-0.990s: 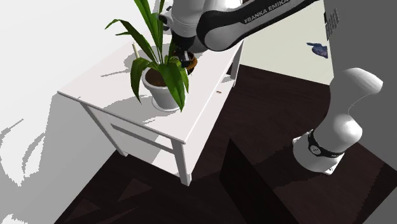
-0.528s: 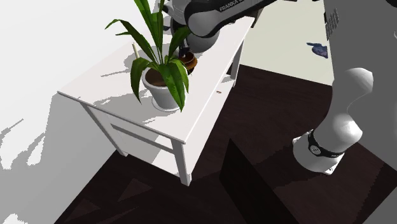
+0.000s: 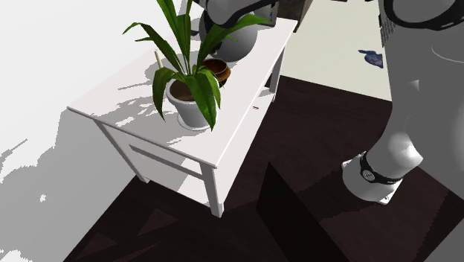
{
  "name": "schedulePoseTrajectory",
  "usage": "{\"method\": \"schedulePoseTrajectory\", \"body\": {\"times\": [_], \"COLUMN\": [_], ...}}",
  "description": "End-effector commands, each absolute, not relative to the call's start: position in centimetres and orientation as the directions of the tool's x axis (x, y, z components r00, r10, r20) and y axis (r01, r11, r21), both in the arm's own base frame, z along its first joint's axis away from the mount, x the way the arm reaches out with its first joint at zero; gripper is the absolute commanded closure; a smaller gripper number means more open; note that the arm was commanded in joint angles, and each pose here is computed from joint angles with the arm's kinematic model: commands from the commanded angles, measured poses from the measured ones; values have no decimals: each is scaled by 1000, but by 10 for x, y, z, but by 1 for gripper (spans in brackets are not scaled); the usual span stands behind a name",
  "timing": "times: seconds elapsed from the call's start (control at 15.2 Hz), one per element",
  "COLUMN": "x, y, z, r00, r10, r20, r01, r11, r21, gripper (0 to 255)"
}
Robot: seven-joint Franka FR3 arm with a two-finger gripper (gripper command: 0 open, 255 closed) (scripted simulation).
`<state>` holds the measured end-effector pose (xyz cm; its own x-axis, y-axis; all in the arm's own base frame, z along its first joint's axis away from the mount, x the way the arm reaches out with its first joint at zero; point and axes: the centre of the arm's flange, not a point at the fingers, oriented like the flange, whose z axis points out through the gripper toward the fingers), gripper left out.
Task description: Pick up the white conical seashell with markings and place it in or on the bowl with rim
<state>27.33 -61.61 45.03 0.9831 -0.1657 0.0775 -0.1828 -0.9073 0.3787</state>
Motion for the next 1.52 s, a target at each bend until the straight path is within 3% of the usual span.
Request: {"method": "schedulePoseTrajectory", "body": {"times": [0.0,0.79,1.25,1.32,1.45], "x": [271,271,271,271,271], "y": [-623,-623,-623,-623,-623], "z": [442,379,379,379,379], "r00": [983,983,983,983,983], "r10": [-164,-164,-164,-164,-164], "r20": [78,78,78,78,78], "r01": [-181,-181,-181,-181,-181], "r11": [-908,-908,-908,-908,-908], "r21": [378,378,378,378,378], "gripper": [255,255,255,0,0]}}
